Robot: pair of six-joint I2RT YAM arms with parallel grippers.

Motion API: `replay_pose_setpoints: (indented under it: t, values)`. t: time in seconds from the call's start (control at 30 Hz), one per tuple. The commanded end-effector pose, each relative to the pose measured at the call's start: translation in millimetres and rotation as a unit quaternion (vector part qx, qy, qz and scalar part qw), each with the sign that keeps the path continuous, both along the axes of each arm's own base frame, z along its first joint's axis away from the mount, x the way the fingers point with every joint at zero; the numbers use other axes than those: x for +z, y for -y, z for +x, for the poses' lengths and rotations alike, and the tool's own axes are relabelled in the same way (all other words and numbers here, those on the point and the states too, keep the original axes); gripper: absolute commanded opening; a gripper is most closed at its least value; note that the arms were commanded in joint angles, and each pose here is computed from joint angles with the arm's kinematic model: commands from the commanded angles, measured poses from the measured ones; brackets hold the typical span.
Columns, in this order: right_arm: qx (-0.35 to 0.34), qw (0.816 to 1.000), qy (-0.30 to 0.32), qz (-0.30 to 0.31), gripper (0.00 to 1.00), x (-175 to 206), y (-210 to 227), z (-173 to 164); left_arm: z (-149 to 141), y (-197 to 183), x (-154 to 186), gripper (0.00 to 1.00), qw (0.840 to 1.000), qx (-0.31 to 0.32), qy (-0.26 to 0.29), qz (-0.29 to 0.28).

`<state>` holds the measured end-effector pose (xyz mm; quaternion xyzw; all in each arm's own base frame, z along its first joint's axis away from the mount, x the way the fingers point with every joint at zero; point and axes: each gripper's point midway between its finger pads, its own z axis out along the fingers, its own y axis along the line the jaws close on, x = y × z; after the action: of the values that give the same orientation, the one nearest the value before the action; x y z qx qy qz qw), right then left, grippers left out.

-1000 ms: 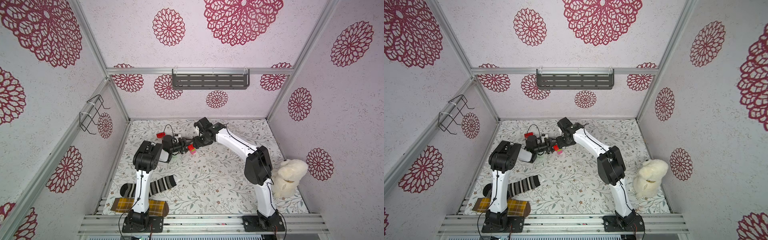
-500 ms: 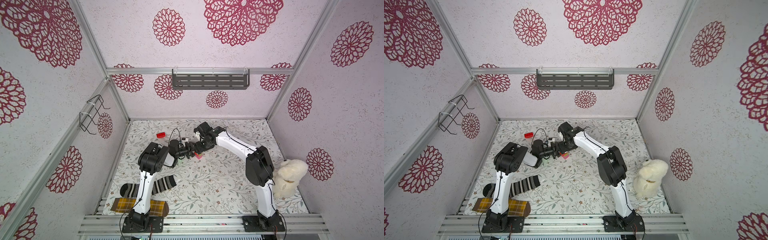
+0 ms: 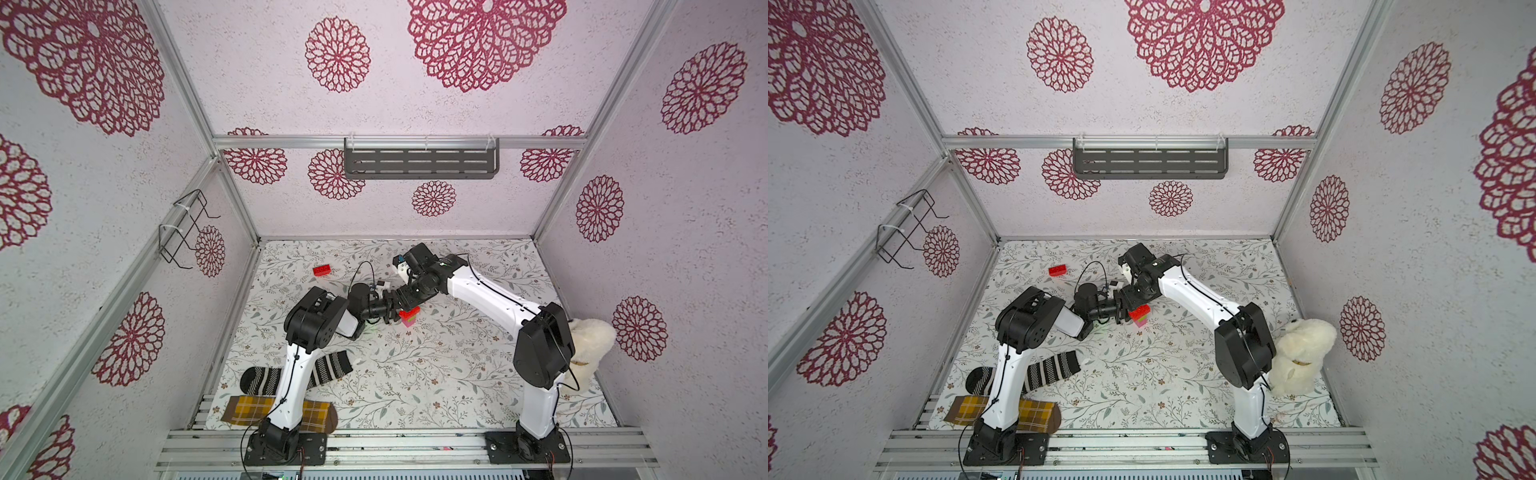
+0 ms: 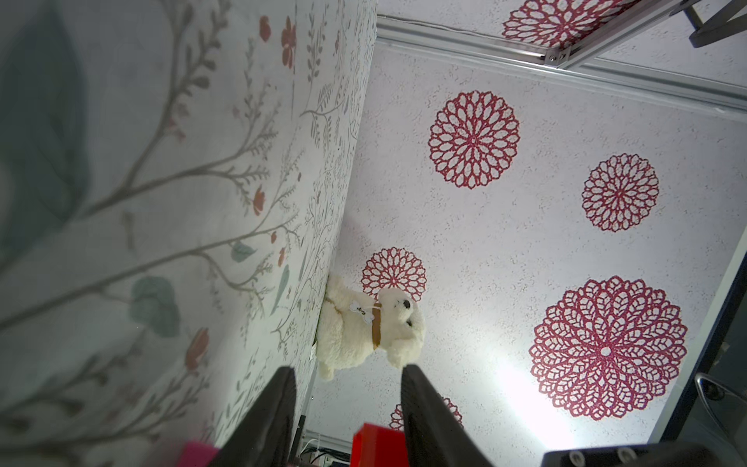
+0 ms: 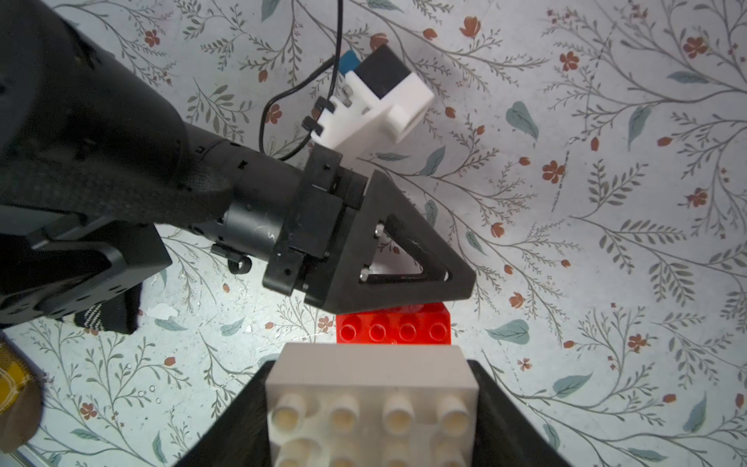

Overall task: Assemble an ice cream with lego
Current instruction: Move the lego brick at the center of the board, then assemble the lego brick with the lego brick.

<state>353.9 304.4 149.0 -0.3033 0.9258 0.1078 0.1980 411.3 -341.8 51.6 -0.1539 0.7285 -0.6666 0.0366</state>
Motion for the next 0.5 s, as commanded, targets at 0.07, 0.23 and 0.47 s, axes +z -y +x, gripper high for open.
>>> replay_pose_setpoints:
  t: [0.07,0.23,0.47]
  values:
    - [-0.016,0.999,-0.014,-0.036,0.39,-2,13,-6,-2,5,-5,0.47,1.000,-0.016,0.010,0.007]
    - [-0.029,0.999,-0.016,-0.034,0.39,6,12,-4,-4,7,-9,0.47,0.999,-0.022,0.015,0.018]
    - [-0.017,0.998,-0.031,-0.048,0.40,-11,7,-6,-5,10,-10,0.48,0.999,-0.030,0.023,0.030]
